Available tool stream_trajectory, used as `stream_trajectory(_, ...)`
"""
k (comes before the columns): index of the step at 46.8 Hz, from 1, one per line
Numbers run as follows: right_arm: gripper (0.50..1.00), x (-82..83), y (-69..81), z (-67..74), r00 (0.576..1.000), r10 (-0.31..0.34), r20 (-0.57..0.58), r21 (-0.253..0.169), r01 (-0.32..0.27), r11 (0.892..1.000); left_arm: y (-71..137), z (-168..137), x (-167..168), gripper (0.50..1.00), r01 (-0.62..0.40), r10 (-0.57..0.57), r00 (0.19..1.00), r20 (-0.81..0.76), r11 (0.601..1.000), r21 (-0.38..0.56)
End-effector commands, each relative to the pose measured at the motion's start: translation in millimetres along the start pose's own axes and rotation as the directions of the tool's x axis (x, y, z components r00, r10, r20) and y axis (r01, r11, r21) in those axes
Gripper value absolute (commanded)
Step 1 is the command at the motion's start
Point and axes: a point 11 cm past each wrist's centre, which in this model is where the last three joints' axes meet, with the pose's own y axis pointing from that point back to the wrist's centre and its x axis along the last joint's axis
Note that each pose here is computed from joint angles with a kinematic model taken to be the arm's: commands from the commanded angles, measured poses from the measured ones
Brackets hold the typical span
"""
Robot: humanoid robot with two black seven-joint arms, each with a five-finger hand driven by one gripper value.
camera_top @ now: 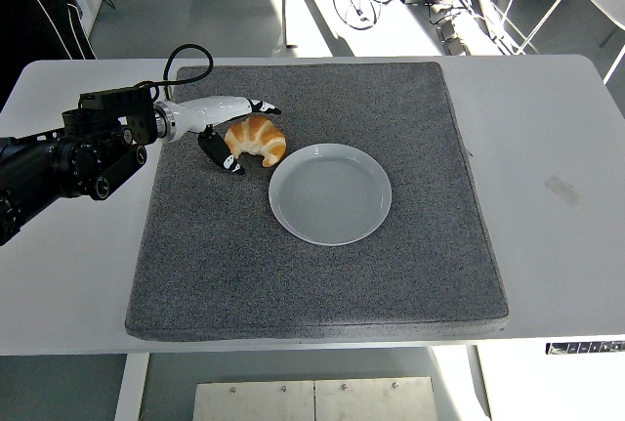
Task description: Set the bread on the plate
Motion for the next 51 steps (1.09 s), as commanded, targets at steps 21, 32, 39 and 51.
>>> stream_trajectory(21,1.0,-0.6,0.0,0.1,1.0,-0.002,-0.002,0.0,0.002,1.0,-2.1,-3.9,7.3,0.5,-0.043,0.04,0.996,0.077,0.999,0.027)
stream_trajectory(32,1.0,-0.6,0.0,0.1,1.0,-0.002,-0.002,0.0,0.002,1.0,0.2,9.0,35.2,0.5,-0.081,0.085,0.993,0.083,0.996,-0.044)
stream_trajectory(39,1.0,-0.6,0.0,0.1,1.0,-0.002,-0.002,0.0,0.002,1.0,6.0,21.9,74.8,0.5,-0.122,0.132,0.985,0.116,0.989,-0.086)
stream_trajectory(51,1.0,-1.1,-0.2,-0.8,1.0,-0.004,-0.001,0.001,0.004,1.0,25.8,33.5,138.8,0.5,-0.163,0.172,0.98,0.102,0.982,-0.09)
